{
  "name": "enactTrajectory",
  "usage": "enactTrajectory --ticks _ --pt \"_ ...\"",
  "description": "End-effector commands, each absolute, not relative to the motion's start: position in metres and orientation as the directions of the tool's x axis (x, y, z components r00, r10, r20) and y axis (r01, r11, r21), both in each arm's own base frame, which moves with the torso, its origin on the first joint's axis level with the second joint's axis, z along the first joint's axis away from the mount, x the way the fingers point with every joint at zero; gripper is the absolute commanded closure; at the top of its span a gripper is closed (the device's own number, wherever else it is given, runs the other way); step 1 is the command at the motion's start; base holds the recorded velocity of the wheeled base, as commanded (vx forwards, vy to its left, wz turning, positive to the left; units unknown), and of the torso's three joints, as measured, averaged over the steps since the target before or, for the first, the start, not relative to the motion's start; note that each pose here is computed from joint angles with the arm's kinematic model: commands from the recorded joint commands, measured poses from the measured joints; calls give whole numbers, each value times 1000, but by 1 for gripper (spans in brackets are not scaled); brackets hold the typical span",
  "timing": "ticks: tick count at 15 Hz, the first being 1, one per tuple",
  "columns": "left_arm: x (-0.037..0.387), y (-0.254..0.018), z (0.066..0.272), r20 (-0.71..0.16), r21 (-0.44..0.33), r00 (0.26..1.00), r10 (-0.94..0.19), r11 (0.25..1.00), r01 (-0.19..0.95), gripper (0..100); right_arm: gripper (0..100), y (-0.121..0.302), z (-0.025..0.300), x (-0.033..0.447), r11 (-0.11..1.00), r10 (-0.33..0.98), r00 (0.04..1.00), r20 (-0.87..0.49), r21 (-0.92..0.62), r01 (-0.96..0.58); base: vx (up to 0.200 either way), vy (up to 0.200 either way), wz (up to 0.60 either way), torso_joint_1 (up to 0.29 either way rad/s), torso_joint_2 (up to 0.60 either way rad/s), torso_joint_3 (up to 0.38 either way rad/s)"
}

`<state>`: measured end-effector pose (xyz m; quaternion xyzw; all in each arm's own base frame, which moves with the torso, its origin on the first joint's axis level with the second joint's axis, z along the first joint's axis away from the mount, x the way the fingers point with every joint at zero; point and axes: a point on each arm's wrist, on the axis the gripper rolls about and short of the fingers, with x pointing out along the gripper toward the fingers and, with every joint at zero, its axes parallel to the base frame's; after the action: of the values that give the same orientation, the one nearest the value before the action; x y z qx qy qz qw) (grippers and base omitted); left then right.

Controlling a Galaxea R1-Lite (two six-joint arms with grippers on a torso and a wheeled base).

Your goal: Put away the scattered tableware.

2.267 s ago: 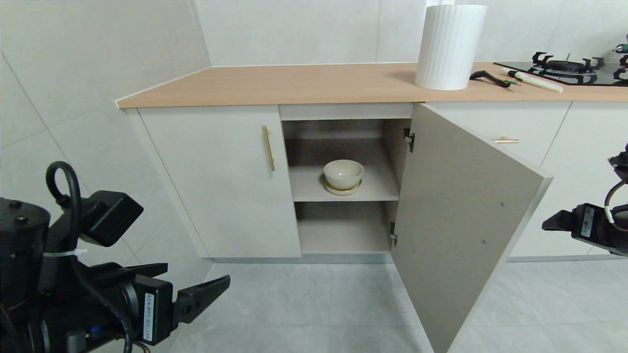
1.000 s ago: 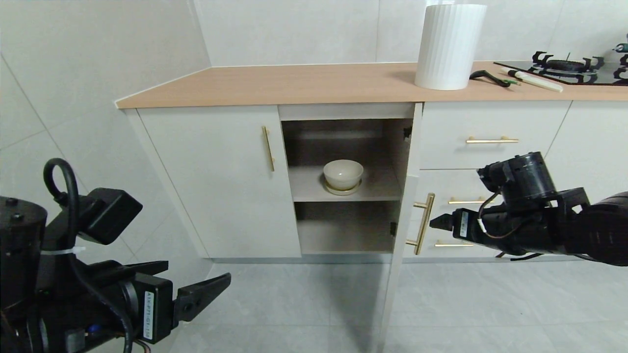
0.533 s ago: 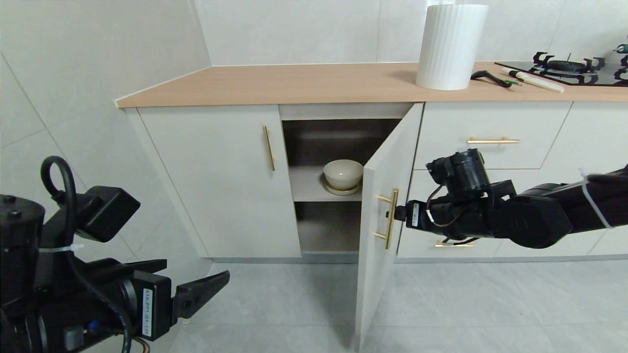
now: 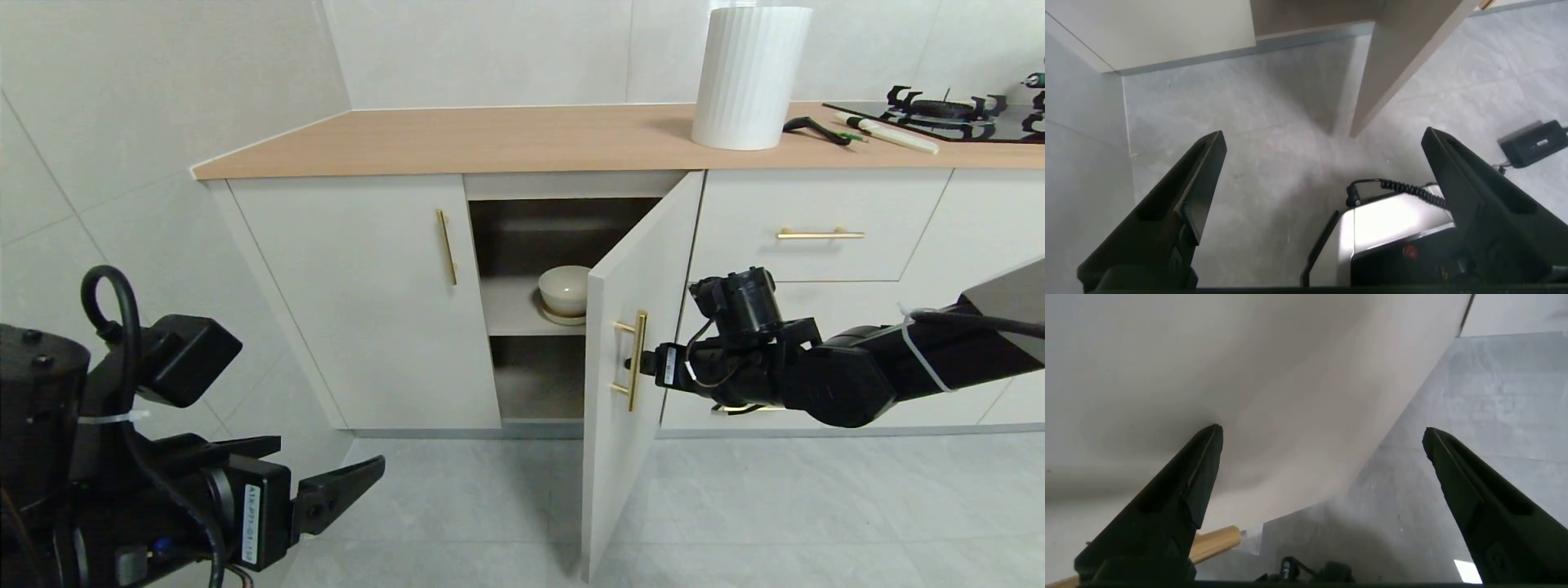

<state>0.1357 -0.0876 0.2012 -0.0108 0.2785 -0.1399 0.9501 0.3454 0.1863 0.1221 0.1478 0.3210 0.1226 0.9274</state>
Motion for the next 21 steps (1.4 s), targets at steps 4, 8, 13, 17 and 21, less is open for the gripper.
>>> enactTrajectory --ticks 4,8,13,17,21 --pt "137 -88 199 -544 -92 796 -265 962 258 0 0 189 117 351 921 330 779 -533 363 -141 200 0 0 1 5 1" --pt "138 -89 198 -547 -90 794 -264 962 257 0 0 197 114 352 901 346 785 -514 414 -127 200 0 0 7 0 1" --pt "138 -89 198 -548 -87 794 -262 962 257 0 0 205 115 358 856 373 822 -431 503 -124 120 0 0 0 1 0" --pt "138 -89 199 -542 -80 802 -249 966 246 0 0 212 111 372 837 334 867 -370 539 -92 0 0 0 0 0 0" --pt "138 -89 199 -542 -74 802 -249 965 250 0 0 220 107 394 830 224 919 -325 558 -5 0 0 0 0 0 0"
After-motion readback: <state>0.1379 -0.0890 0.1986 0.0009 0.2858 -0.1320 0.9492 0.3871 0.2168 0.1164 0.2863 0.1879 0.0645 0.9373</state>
